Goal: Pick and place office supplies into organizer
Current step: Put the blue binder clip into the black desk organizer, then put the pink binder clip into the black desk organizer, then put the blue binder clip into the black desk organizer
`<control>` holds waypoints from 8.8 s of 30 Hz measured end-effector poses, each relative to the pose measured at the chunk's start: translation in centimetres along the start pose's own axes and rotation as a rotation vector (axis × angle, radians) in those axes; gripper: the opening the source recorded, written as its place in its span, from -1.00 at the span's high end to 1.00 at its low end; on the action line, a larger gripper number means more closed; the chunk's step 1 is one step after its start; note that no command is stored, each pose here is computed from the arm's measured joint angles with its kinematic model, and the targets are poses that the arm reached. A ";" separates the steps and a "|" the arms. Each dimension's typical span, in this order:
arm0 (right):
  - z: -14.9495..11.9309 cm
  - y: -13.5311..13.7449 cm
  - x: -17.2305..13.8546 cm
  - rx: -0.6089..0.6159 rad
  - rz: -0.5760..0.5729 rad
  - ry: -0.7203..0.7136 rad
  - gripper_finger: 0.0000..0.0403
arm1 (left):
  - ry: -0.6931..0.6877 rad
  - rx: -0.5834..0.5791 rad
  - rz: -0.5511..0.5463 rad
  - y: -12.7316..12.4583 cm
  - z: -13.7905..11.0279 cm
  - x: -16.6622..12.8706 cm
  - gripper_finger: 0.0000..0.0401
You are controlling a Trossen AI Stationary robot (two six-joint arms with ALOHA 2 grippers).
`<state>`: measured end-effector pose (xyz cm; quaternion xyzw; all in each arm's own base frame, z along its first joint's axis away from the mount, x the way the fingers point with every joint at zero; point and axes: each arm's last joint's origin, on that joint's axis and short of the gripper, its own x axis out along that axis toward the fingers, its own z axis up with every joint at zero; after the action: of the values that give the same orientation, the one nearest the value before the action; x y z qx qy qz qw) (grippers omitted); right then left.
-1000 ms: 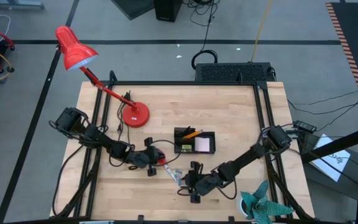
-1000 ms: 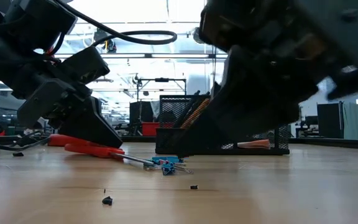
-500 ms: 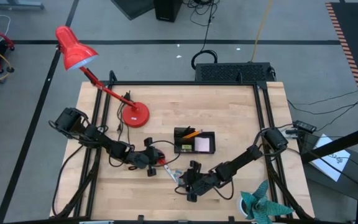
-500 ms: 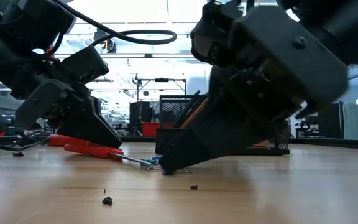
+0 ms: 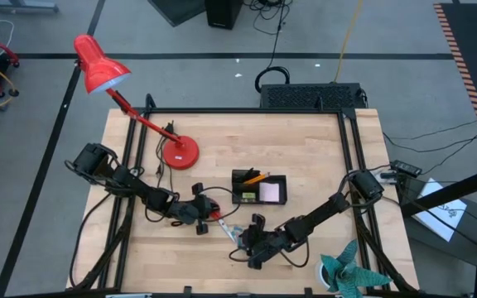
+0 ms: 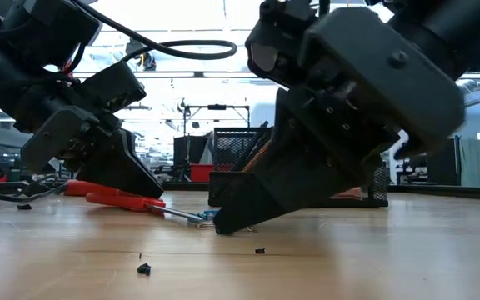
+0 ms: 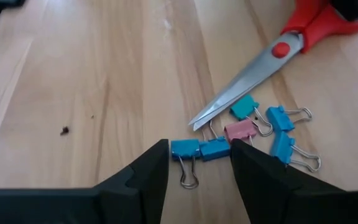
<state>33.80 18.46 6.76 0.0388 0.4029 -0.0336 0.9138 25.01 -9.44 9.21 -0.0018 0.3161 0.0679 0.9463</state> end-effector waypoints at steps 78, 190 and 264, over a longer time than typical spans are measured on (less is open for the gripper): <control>4.6 -3.5 -1.5 -0.323 0.082 -0.062 0.29 | 0.003 0.002 0.000 0.0 0.0 0.0 0.77; 1.3 0.2 0.1 0.275 -0.048 -0.198 0.48 | -0.001 -0.006 -0.002 0.0 0.0 0.0 0.77; 8.1 -6.8 -4.6 0.016 -0.197 -0.185 0.58 | 0.004 0.002 0.000 0.0 -0.1 0.0 0.77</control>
<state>36.00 11.00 15.32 0.0032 0.3186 -0.1299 0.9389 24.97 -9.45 9.17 -0.0012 0.3180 0.0676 0.9457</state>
